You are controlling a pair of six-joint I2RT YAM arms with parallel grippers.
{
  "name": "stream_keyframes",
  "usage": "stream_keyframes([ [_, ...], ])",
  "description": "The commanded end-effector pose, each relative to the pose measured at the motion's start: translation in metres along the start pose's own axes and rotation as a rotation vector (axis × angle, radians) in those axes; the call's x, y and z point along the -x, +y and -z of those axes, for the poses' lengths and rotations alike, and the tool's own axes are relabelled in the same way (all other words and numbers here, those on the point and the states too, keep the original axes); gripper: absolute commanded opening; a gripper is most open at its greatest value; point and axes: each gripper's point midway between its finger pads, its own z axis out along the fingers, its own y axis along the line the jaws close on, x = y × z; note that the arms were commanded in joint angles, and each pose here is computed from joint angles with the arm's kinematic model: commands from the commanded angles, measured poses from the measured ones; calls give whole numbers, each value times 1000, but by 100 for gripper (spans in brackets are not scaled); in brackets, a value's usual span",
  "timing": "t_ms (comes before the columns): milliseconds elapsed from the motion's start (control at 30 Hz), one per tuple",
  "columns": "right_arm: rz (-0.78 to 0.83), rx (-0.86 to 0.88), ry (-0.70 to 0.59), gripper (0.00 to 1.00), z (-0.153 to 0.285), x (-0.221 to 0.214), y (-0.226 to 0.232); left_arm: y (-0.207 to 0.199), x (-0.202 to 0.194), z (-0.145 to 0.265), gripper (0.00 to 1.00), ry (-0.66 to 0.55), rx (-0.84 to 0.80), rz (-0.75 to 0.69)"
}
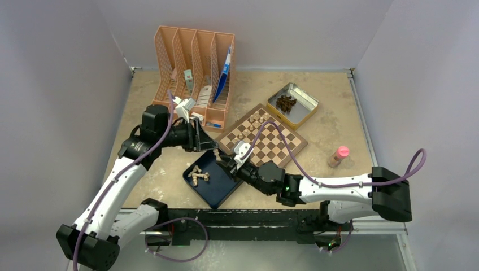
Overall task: Set up the chess pieces on the board
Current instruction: Place the chess piece on the chessboard.
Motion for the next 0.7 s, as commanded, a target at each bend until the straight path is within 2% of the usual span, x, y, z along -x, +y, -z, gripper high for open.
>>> stream_keyframes([
  [0, -10, -3, -91, 14, -3, 31, 2, -21, 5, 7, 42, 23, -77, -62],
  [233, -7, -9, -85, 15, -5, 30, 1, -26, -9, 6, 37, 114, -133, -39],
  [667, 2, 20, -51, 16, -7, 19, 8, -21, -9, -2, 26, 135, -153, -65],
])
